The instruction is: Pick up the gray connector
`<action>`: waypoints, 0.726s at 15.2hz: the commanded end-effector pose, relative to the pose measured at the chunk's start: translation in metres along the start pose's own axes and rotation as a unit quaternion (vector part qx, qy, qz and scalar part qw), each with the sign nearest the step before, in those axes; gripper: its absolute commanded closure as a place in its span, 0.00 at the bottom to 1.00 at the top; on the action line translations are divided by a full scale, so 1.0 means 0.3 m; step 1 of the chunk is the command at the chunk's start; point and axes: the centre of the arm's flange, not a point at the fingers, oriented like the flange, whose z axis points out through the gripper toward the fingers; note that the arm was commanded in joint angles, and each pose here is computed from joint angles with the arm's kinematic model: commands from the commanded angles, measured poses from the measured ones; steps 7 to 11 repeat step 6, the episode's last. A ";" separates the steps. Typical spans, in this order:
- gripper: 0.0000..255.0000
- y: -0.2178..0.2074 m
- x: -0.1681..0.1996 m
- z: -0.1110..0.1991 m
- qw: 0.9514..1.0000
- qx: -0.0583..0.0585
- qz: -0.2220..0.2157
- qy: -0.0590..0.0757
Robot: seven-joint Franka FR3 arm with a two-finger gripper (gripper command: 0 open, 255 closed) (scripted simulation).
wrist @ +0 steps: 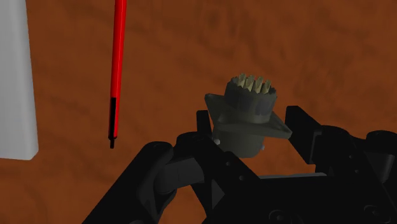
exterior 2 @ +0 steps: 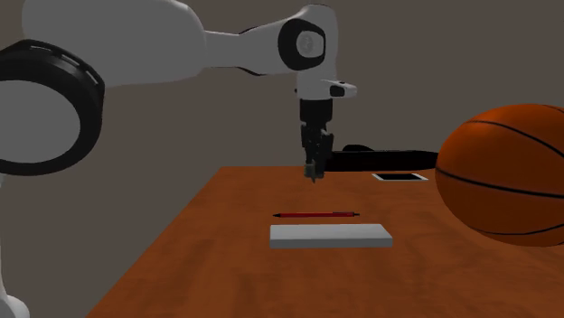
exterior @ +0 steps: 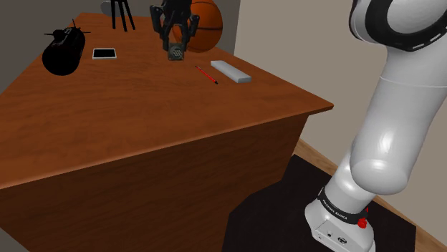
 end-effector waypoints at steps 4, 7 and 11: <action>1.00 -0.010 0.005 -0.088 1.000 0.000 0.000 0.000; 1.00 -0.010 0.005 -0.091 1.000 0.000 0.000 0.000; 1.00 -0.010 0.005 -0.091 1.000 0.000 0.000 0.000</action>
